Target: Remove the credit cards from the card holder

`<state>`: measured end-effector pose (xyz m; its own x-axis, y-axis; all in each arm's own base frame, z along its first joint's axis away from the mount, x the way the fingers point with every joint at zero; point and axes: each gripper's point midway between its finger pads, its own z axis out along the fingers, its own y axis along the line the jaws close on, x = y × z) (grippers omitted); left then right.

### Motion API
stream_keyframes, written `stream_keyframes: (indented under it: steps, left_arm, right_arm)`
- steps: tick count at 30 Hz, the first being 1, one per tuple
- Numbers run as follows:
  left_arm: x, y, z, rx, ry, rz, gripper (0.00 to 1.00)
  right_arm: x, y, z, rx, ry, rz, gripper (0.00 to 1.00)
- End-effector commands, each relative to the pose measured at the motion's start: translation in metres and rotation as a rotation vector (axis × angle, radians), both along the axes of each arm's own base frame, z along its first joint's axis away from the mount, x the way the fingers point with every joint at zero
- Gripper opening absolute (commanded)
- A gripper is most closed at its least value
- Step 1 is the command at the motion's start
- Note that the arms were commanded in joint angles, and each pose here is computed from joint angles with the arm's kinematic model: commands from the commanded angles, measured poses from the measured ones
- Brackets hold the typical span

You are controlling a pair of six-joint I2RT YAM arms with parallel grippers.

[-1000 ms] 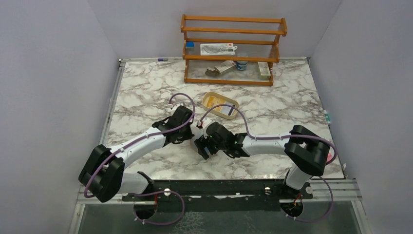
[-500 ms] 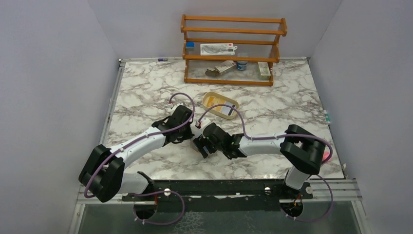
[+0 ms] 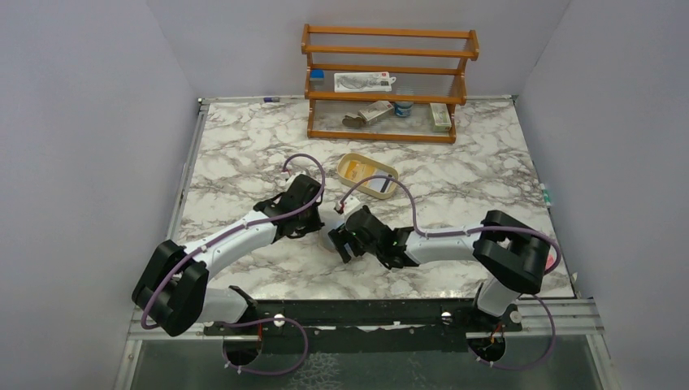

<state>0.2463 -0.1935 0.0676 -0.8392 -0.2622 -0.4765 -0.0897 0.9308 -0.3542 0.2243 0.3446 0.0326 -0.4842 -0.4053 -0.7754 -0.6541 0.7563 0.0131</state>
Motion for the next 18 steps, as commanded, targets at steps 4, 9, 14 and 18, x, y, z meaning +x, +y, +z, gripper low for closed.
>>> stream_keyframes:
  steps: [4, 9, 14, 18]
  left_arm:
    - [-0.002, -0.002, -0.001, -0.001, 0.025, -0.016, 0.00]
    - [-0.003, -0.001, 0.000, -0.005, 0.027, -0.011, 0.00]
    - [-0.005, -0.001, 0.000, -0.007, 0.030, -0.014, 0.00]
    - [-0.006, -0.001, 0.000, -0.009, 0.033, -0.017, 0.00]
  right_arm:
    - [-0.015, 0.013, 0.012, 0.079, -0.019, 0.070, 0.87]
    - [-0.014, 0.019, 0.005, 0.058, -0.022, 0.070, 0.88]
    - [0.000, 0.025, 0.004, 0.035, -0.051, 0.029, 0.89]
    - [0.007, 0.029, 0.009, 0.039, -0.073, 0.003, 0.90]
